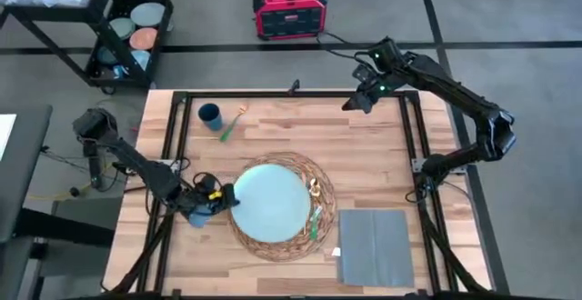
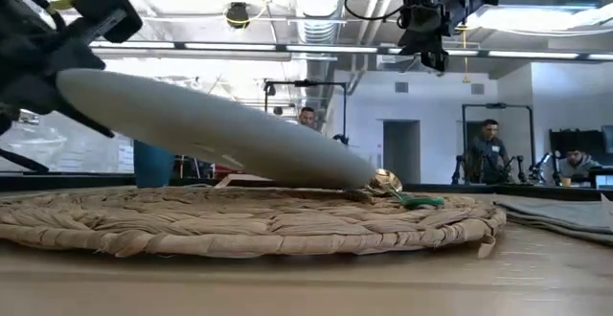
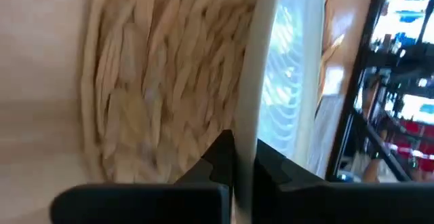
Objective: Set table place
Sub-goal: Put the light blue plate on the brown placemat to the left of the gold table knife
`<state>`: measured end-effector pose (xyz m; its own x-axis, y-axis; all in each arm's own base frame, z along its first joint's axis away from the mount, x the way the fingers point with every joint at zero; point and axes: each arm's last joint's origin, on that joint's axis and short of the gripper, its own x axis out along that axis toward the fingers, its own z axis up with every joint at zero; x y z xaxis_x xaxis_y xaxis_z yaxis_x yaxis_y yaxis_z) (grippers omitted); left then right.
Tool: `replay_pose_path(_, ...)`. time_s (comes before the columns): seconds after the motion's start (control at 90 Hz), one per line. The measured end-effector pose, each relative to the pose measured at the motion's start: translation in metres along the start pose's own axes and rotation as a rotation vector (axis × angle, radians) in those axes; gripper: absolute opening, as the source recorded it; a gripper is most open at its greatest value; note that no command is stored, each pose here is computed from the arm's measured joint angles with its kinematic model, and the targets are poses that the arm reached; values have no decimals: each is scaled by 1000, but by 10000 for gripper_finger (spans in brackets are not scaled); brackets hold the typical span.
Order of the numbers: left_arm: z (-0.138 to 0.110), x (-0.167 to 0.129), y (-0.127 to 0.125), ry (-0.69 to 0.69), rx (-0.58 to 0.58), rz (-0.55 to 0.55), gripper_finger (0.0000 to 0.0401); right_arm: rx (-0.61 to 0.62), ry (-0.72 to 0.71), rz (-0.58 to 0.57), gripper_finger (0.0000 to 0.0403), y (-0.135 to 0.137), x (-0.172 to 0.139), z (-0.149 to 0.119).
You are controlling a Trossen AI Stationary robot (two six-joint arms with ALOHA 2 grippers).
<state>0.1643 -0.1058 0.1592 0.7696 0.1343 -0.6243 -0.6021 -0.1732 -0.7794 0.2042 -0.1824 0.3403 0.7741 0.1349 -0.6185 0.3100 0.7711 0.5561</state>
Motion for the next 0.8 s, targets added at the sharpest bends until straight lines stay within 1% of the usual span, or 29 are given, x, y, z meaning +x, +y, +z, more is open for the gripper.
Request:
replay_pose_path(0.222, 2, 3, 4, -27, 11, 30, 0, 3, -2, 2, 63, 0, 0, 0)
replay_pose_path(0.333, 2, 3, 4, -28, 11, 30, 7, 10, 2, 48, 63, 1, 0, 0)
replay_pose_path(0.522, -4, 3, -2, 36, 8, -16, 34, 15, 27, 113, 63, 4, 1, -2)
replay_pose_path(0.656, -8, 1, -1, 100, 7, 10, 55, 12, 43, 128, 63, 6, 2, -4)
replay_pose_path(0.8, -11, -2, 5, 117, 14, 51, 72, -11, 54, 143, 63, 9, 4, -5)
